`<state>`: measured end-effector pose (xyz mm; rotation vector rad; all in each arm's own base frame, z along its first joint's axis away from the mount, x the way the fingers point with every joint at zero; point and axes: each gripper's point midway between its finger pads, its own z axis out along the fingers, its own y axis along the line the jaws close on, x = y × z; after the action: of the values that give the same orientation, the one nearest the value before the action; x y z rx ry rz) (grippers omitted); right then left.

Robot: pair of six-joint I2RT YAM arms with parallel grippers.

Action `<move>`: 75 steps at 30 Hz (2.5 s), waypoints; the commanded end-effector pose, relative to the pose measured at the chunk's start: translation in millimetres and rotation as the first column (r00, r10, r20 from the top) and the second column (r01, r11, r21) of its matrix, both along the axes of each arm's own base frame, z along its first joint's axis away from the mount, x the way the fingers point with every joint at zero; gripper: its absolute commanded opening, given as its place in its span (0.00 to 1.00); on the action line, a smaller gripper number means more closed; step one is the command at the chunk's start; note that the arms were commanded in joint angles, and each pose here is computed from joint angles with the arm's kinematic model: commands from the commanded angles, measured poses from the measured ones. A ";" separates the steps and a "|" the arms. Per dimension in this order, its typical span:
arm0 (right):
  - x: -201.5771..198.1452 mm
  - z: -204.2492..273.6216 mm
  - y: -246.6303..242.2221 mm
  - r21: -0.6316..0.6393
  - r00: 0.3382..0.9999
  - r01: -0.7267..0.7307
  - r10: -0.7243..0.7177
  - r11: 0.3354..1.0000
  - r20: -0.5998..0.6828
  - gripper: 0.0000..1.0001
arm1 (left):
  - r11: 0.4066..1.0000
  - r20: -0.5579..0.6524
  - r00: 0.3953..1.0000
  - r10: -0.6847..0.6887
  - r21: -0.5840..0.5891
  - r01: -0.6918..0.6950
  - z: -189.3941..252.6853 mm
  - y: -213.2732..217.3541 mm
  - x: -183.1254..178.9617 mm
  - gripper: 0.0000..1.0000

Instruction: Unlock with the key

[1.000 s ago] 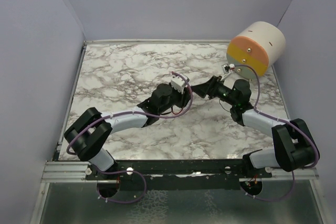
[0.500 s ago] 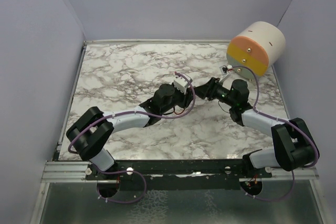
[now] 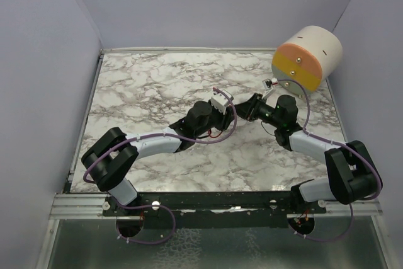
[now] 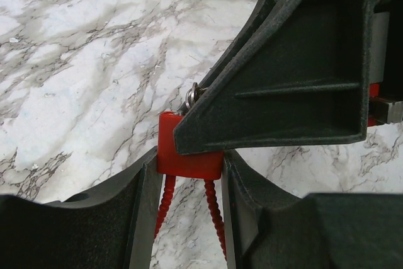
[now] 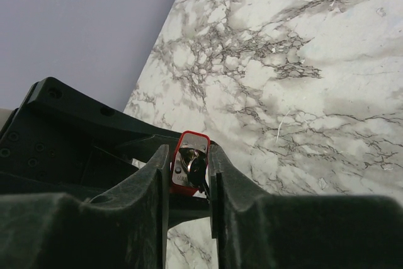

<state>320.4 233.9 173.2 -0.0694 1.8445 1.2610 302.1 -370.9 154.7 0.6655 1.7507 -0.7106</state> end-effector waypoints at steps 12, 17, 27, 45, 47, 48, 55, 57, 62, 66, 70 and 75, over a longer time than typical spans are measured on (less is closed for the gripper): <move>6.9 5.3 -2.1 -0.010 0.999 0.041 -0.041 0.999 0.011 0.01 | 1.000 0.033 0.999 0.023 -0.013 -0.023 19.3 -6.5 8.2 0.02; 8.0 4.8 -4.1 -0.005 0.998 0.061 -0.061 0.998 0.005 0.01 | 0.999 0.033 0.999 0.031 -0.009 -0.030 18.2 -2.9 7.1 0.25; 11.7 1.9 -10.8 -0.001 0.993 0.115 -0.115 0.993 -0.009 0.01 | 0.999 0.035 0.999 0.029 -0.027 -0.029 24.5 12.6 -6.3 0.37; 13.1 1.2 -14.0 0.024 0.991 0.130 -0.130 0.991 -0.016 0.01 | 0.998 -0.027 0.998 -0.063 0.004 0.063 7.7 14.8 -30.1 0.44; 13.4 1.4 -15.5 0.018 0.991 0.134 -0.134 0.991 -0.011 0.01 | 1.000 -0.008 1.000 -0.011 0.006 0.011 11.7 24.4 -25.1 0.45; 13.2 1.6 -16.1 0.015 0.991 0.135 -0.135 0.991 -0.005 0.01 | 1.000 0.003 1.000 0.016 0.005 -0.016 14.6 30.1 -22.2 0.45; 4.2 4.9 -18.0 0.015 0.993 0.111 -0.111 0.994 0.043 0.01 | 0.983 0.052 0.982 0.181 -0.007 -0.181 27.4 74.7 -1.6 0.45; 2.1 6.3 -16.4 0.015 0.994 0.093 -0.094 0.996 0.059 0.01 | 0.981 0.056 0.979 0.194 -0.012 -0.193 29.7 81.5 2.3 0.44; -1.1 7.7 -12.7 0.028 0.996 0.061 -0.063 0.998 0.069 0.01 | 0.996 0.055 0.995 0.084 0.022 -0.085 21.6 65.8 1.9 0.42; -2.0 9.7 -12.2 0.030 0.995 0.056 -0.059 0.998 0.077 0.01 | 0.999 0.012 1.000 -0.028 0.034 0.027 6.5 46.7 -6.4 0.43; -2.0 11.7 -12.1 0.030 0.995 0.055 -0.057 0.998 0.084 0.01 | 0.993 0.005 0.993 -0.116 0.018 0.116 2.0 34.1 -15.5 0.43; -3.5 13.0 -10.2 0.032 0.995 0.038 -0.041 0.999 0.093 0.01 | 0.990 0.015 0.990 -0.139 0.009 0.139 -0.2 29.4 -16.0 0.43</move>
<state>319.8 221.3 168.2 -0.0063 1.8153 1.2153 287.1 -324.9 134.9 0.7539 1.8081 -0.7190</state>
